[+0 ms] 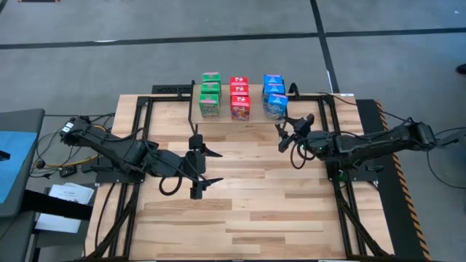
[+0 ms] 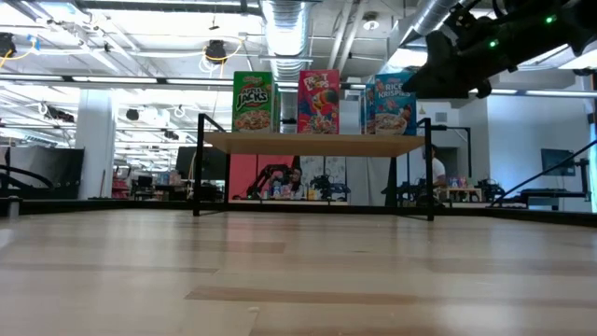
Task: Stack cereal on shelf
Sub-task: Put the blue cereal box on the shelf aligned with the other blue cereal boxes
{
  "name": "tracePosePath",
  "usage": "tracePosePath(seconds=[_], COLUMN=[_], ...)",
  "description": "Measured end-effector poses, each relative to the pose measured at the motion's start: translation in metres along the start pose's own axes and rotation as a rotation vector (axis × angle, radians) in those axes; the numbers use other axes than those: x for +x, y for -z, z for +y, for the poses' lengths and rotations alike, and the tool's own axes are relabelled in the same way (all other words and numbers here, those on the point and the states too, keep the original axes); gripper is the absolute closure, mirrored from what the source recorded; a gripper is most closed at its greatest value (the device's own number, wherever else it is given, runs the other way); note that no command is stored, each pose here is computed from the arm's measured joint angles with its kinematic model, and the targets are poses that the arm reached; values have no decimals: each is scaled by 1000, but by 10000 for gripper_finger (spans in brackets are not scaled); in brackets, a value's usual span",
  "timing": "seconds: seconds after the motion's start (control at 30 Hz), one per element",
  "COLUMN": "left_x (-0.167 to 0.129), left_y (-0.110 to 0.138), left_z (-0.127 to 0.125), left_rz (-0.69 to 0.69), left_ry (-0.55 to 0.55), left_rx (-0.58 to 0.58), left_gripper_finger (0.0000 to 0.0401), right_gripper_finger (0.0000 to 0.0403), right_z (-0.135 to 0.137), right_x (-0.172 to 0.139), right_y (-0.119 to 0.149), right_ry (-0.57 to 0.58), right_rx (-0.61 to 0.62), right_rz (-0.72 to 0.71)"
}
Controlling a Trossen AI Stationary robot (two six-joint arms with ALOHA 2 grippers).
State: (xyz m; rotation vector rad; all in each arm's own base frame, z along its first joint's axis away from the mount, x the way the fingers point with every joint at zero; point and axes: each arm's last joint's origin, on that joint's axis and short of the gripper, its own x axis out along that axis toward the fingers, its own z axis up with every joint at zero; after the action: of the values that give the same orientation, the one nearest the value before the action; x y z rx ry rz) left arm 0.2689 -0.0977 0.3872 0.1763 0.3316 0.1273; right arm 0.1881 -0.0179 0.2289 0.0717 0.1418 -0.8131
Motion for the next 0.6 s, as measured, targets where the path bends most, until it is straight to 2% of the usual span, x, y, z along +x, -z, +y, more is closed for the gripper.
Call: tracePosePath(seconds=[0.43,0.6], left_x=[0,0], left_y=[0,0], left_z=[0,0], left_rz=[0,0], left_ry=[0,0], left_rx=[0,1], left_gripper_finger=[83,83], right_gripper_finger=[147,147], right_z=[-12,-17], right_x=[5,10], right_y=[-4,-5], right_ry=[118,109], right_rx=[23,27], right_rz=[-25,-16])
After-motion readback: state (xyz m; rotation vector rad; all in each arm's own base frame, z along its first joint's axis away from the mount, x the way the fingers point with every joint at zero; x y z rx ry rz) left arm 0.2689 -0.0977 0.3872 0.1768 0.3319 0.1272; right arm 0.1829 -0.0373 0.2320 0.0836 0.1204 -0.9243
